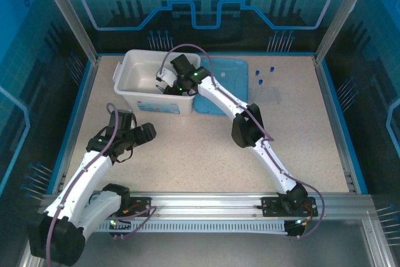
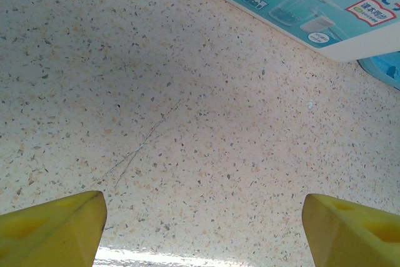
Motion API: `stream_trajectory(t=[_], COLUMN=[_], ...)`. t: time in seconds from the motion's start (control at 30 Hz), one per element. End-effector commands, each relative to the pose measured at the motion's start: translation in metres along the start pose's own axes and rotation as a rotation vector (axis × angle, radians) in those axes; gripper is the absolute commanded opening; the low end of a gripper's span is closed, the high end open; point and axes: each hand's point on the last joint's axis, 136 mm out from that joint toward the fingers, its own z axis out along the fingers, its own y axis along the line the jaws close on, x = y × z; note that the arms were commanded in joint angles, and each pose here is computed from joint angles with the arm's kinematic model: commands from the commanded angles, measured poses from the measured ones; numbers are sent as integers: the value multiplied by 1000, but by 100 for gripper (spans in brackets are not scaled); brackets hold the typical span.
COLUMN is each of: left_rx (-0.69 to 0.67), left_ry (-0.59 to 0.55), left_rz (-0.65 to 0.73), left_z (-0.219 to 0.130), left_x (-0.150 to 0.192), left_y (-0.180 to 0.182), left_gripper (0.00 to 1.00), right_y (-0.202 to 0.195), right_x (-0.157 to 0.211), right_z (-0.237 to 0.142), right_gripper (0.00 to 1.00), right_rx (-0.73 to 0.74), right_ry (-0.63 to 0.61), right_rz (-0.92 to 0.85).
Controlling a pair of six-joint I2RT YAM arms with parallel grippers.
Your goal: Organize the chemistry lab equipment
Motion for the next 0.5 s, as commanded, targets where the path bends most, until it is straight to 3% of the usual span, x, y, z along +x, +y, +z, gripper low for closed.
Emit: stream_trajectory(t=[0.0,0.47], left_rx=[2,9], left_ry=[25,17], left_rz=[-16,-16], left_z=[-1,-2], left_x=[7,3], left_y=[3,0], left_gripper=[83,83], right_y=[7,16], right_x=[20,29], right_z=[3,4], right_gripper=[18,21], right_rx=[-38,-28], right_ry=[71,130], right_rz=[-52,-133])
